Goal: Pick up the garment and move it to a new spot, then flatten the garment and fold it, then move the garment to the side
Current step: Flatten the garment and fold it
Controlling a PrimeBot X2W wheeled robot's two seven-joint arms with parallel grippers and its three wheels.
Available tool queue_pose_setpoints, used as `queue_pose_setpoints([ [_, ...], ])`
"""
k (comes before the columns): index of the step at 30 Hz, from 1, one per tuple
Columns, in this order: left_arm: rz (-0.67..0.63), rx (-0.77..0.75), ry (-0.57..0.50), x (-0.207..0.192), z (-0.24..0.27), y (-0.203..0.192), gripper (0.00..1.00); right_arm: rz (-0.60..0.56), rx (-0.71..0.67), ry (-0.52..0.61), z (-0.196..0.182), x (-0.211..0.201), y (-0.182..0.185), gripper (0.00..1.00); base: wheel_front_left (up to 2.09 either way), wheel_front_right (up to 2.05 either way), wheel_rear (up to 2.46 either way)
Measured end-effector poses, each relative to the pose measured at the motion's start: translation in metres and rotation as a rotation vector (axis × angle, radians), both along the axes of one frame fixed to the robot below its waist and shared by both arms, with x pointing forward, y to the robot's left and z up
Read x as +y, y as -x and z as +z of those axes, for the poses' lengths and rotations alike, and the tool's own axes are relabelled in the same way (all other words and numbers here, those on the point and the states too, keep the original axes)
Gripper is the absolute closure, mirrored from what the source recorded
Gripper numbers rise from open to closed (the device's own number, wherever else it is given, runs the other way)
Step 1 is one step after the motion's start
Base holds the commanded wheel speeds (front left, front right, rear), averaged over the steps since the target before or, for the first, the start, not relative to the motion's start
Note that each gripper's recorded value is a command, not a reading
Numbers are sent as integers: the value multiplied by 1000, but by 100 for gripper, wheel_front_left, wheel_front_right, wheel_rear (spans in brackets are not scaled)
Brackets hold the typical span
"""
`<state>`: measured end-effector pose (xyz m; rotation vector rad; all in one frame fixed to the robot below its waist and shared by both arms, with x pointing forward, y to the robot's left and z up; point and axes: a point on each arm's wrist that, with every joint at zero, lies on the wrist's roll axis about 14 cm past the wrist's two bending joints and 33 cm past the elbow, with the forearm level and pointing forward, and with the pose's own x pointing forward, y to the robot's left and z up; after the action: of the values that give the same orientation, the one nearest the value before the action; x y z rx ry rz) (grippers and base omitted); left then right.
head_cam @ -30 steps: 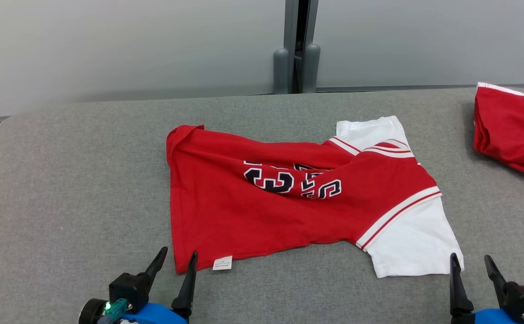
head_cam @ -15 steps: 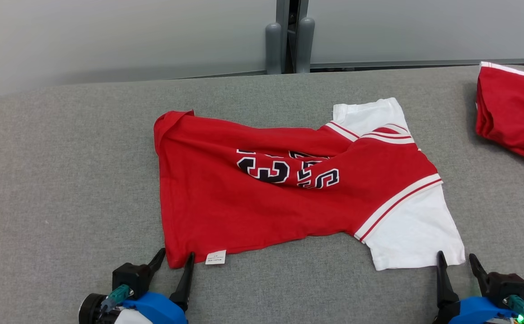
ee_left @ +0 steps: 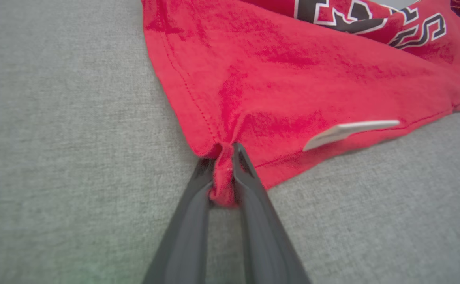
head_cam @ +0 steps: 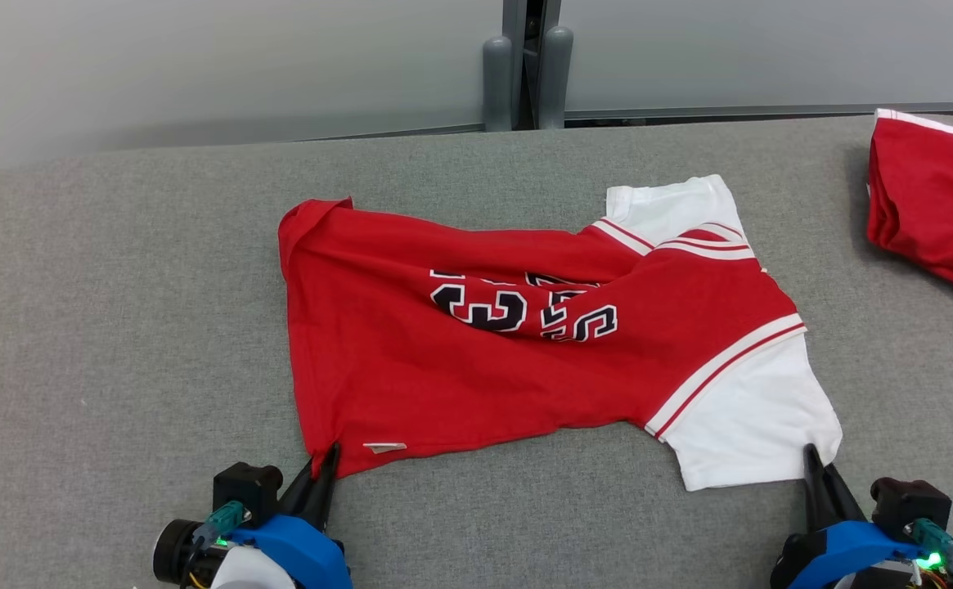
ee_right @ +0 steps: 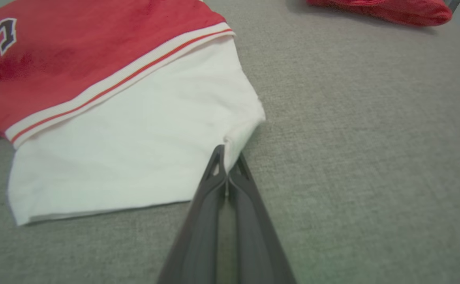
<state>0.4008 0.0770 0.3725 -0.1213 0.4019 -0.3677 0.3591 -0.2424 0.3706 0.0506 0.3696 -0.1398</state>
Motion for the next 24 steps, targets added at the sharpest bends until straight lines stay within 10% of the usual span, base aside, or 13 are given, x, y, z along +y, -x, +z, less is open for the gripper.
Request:
queue_pose_setpoints([
  [12,-4,-118,3,7,35,-26,100,9,-206,4,57,0,-30,100,0,0,0],
  [24,-93,-492,-66,-4,178,-159,100,152,-611,63,211,25,-167,100,0,0,0],
])
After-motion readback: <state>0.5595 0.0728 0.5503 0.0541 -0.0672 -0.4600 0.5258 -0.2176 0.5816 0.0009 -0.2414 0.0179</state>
